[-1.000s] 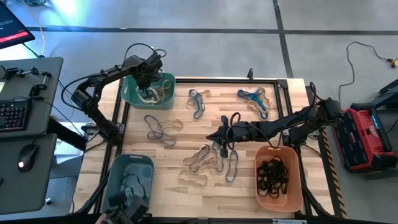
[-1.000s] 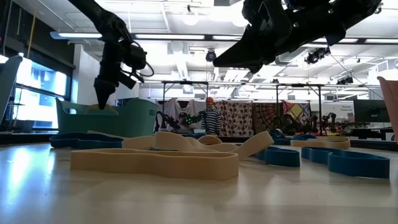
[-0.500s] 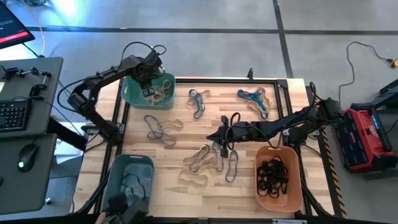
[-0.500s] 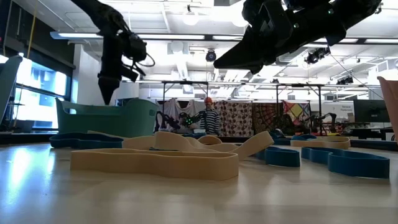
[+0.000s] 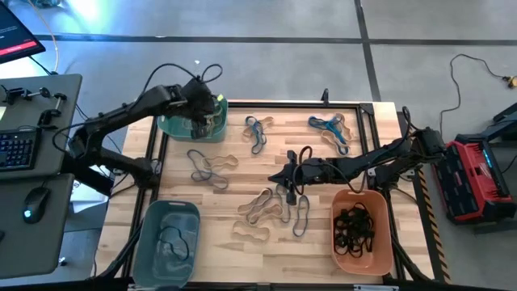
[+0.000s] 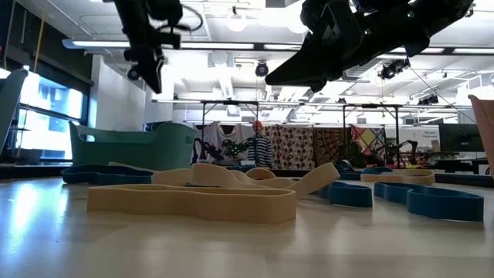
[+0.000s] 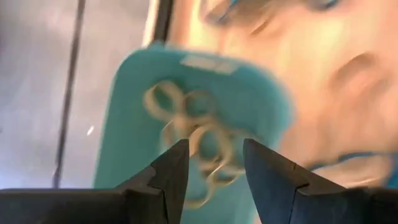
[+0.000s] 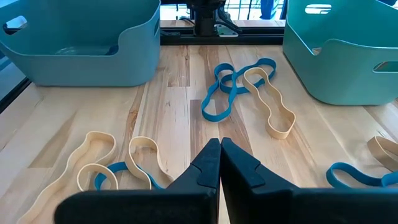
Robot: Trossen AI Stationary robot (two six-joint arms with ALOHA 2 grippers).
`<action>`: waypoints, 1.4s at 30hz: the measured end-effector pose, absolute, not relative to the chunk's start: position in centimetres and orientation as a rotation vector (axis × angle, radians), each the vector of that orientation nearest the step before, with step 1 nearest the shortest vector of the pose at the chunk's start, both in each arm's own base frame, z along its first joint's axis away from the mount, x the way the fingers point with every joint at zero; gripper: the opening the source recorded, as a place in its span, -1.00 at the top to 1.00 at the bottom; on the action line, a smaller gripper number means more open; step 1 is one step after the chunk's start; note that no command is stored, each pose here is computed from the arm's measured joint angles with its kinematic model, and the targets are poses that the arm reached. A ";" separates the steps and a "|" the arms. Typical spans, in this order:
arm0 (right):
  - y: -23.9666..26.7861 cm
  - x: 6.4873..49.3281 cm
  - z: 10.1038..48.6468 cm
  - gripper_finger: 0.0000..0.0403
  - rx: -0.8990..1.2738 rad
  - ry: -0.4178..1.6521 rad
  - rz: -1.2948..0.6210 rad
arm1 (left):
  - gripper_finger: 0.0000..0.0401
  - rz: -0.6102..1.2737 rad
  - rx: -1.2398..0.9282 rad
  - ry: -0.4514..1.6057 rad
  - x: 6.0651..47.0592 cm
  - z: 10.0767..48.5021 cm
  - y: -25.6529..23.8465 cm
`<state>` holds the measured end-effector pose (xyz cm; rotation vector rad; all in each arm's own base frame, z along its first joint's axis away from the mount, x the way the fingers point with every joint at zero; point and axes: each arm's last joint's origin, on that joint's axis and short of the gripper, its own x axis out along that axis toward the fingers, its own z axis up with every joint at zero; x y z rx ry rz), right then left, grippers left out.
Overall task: Sort rubber bands into baskets
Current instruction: Put the brown rubber band into the green bin
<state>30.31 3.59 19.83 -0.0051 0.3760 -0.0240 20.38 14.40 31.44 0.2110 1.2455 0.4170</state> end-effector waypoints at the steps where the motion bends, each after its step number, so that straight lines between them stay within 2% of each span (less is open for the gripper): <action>1: 3.6 30.3 19.8 1.00 -0.005 0.376 -0.024 | 0.28 0.395 0.208 1.225 20.5 31.6 13.8; 9: 3.6 30.3 19.8 1.00 -0.001 0.376 -0.024 | 0.28 0.266 0.215 1.157 22.2 31.8 10.6; 20: 3.6 30.3 19.8 1.00 -0.002 0.383 -0.025 | 0.28 0.071 0.184 1.073 24.5 29.8 5.9; 34: 3.6 30.3 19.7 1.00 0.008 0.384 -0.027 | 0.28 -0.070 0.142 1.038 26.8 27.5 -0.9; 42: 3.6 30.3 19.7 1.00 0.015 0.390 -0.029 | 0.28 -0.138 0.138 1.048 29.3 24.9 -4.5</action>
